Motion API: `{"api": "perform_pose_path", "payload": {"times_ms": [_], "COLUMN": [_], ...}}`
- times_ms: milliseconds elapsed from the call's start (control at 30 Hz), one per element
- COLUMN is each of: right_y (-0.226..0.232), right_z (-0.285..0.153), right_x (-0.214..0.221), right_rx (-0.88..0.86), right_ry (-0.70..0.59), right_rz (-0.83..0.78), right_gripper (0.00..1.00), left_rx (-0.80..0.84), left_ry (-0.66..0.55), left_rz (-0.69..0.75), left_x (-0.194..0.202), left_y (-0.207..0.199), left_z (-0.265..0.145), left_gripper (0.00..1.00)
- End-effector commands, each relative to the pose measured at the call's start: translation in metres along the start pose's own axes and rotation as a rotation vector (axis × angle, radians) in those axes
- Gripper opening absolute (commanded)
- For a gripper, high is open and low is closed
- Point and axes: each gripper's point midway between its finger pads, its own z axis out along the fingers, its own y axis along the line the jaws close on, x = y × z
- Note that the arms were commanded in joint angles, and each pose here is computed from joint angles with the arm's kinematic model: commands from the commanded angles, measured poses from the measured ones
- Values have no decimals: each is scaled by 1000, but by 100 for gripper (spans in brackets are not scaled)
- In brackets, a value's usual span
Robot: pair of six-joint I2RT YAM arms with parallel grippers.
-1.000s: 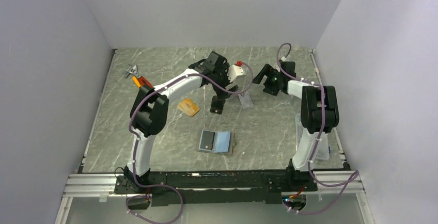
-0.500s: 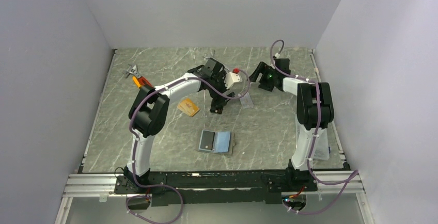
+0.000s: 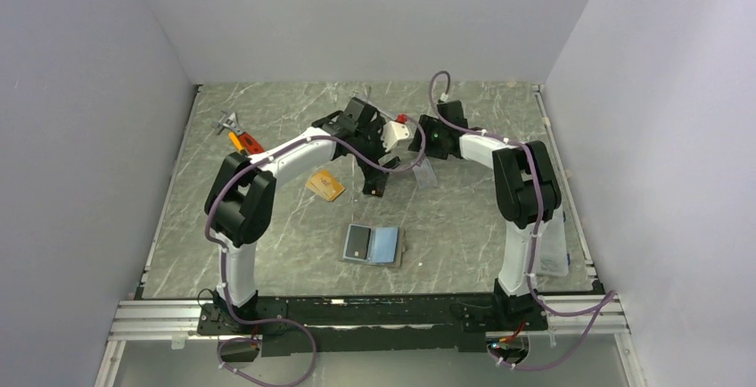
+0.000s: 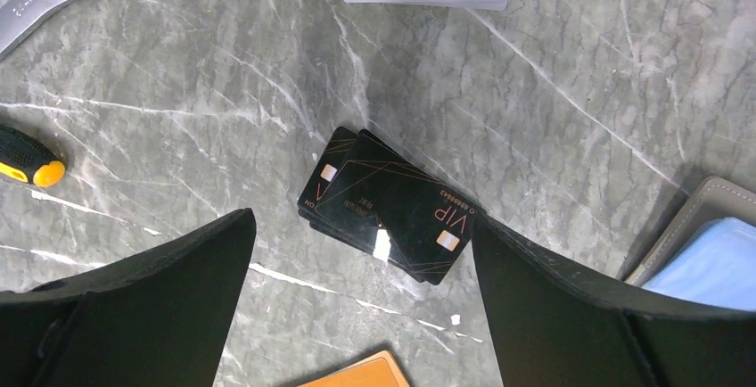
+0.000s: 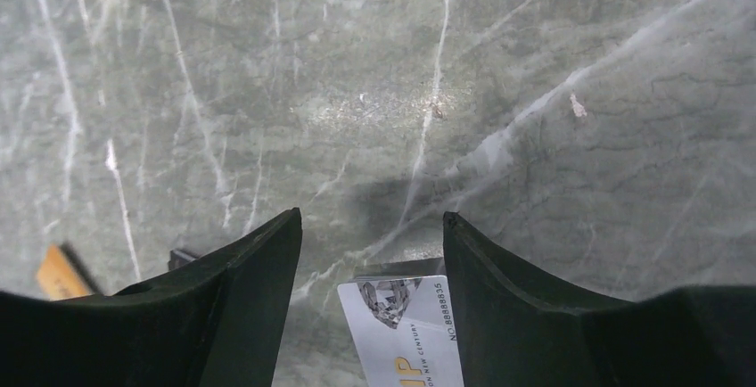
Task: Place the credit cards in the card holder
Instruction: Move the credit card to the center of the board.
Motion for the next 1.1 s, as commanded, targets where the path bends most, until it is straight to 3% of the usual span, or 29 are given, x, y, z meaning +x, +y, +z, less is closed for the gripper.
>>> {"api": "perform_pose_path", "payload": {"times_ms": [0, 467, 1067], "right_y": [-48, -49, -41], "right_z": [-5, -19, -25], "right_x": [43, 28, 101], "right_rx": [305, 502, 550], "right_ry": [100, 34, 126], "right_rz": [-49, -138, -122], "right_gripper": [61, 57, 42], "left_rx": [-9, -10, -16], "left_ry": [-66, -66, -79], "left_rz": [30, 23, 23], "left_x": [-18, -11, -8], "left_y": [-1, -5, -7], "left_z": [-18, -29, -40], "left_gripper": [97, 97, 97]}}
